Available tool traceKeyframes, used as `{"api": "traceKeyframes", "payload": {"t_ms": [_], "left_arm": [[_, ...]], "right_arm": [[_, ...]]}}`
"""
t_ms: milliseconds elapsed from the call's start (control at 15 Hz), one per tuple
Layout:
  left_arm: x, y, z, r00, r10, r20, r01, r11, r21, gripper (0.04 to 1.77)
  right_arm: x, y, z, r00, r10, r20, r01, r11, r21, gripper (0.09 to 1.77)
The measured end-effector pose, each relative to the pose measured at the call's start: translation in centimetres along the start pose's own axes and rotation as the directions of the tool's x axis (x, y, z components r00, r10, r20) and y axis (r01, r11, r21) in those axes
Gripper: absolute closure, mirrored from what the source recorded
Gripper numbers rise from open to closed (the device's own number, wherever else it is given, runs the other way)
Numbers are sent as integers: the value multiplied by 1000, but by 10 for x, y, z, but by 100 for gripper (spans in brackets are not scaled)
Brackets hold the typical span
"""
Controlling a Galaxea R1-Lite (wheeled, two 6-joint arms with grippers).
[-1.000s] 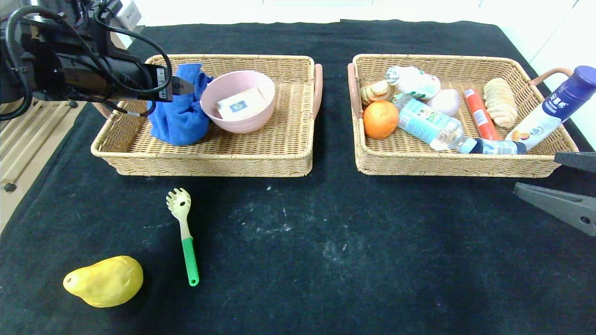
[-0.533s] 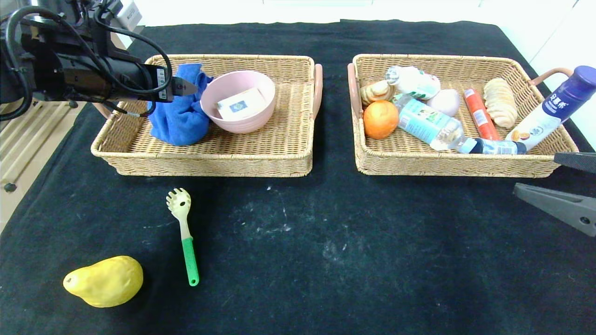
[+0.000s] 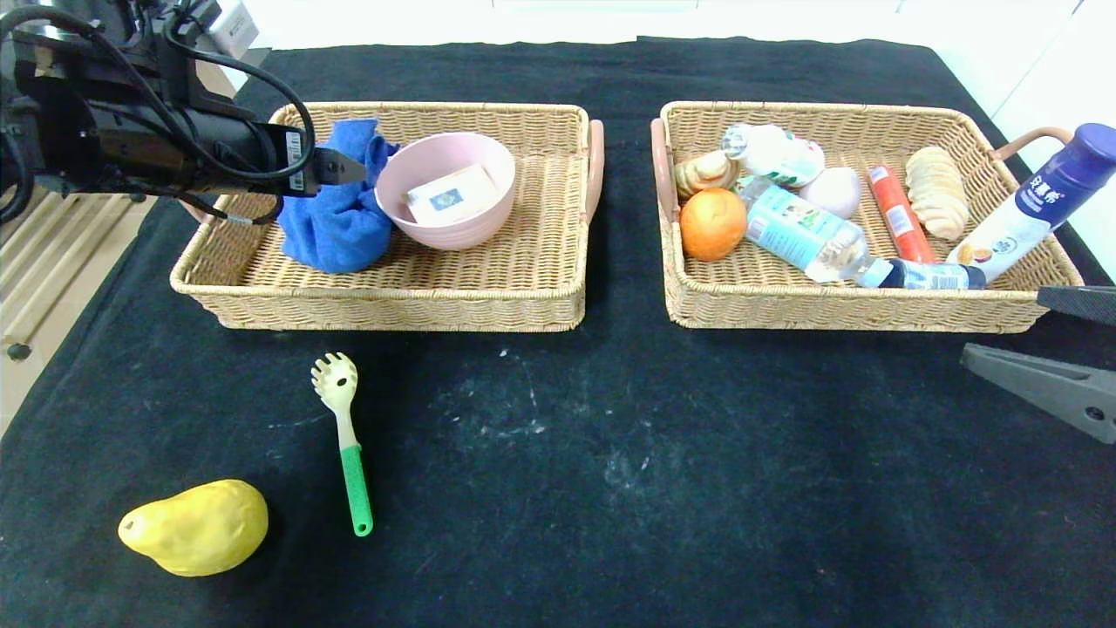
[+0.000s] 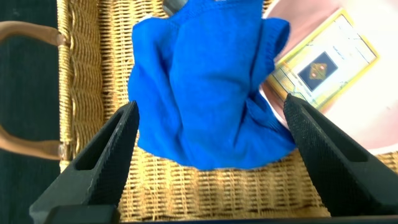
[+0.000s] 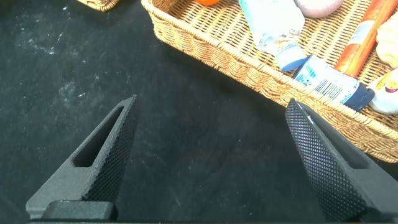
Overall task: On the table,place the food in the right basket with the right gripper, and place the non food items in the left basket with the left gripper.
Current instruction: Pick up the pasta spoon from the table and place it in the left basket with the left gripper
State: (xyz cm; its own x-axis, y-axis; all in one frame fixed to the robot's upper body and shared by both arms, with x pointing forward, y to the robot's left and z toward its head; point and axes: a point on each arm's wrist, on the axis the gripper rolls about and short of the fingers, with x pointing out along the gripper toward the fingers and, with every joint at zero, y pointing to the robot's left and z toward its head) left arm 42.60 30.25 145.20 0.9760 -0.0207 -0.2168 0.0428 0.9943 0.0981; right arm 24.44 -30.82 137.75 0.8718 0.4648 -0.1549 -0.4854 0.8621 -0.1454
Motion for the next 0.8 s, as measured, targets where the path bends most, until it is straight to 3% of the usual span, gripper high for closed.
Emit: {"api": "traceKeyframes", "payload": {"t_ms": [667,800], "left_arm": [[-38,-17,-5,999,-48,-11,49,999,16,11],[-46,-22,-10,997,-68,-44,69,997,18,11]], "right_arm": [[0,0,0,1000,-1,2,1,1000,0,15],[0,0,0,1000,0,1,0,1000,1,15]]}}
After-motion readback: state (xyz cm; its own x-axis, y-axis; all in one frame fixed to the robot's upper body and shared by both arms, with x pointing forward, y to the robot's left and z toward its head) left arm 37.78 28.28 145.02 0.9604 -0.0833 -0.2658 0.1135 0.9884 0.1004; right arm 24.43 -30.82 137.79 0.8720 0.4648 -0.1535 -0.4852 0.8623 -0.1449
